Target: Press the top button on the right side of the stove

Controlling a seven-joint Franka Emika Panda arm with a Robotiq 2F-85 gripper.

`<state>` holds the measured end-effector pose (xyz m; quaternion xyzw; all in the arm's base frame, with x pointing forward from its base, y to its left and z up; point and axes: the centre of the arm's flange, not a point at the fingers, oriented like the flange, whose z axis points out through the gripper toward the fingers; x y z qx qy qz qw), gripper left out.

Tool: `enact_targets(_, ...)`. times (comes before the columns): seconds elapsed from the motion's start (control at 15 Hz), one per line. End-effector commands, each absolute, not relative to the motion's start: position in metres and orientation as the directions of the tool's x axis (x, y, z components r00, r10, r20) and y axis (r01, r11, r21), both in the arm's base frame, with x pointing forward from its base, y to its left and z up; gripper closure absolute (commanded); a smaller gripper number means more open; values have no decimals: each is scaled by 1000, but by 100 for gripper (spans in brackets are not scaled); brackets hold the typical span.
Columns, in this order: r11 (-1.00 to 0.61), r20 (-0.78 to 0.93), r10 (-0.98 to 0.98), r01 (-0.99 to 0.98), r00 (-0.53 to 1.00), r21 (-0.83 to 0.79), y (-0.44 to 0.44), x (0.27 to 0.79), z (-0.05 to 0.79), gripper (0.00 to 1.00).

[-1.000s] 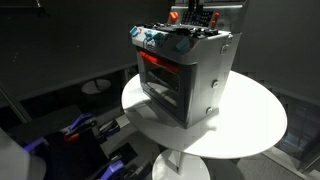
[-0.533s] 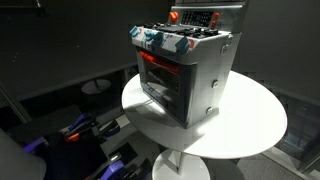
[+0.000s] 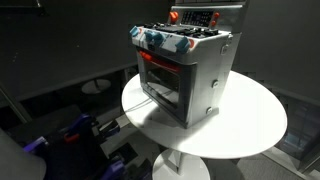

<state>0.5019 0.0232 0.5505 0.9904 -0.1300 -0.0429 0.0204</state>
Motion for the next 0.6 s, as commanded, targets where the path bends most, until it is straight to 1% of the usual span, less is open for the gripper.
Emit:
enact_targets(0.0, -981, -59, -191, -190, 980, 32, 27, 458, 551, 0)
enact_targets(0.4, -987, -66, -157, -155, 985, 36, 30, 426, 546, 0)
enact_targets(0.47, -988, -68, -155, -153, 986, 33, 31, 424, 544, 0)
enact_targets(0.53, -983, -85, -179, -174, 980, 58, 31, 438, 546, 0)
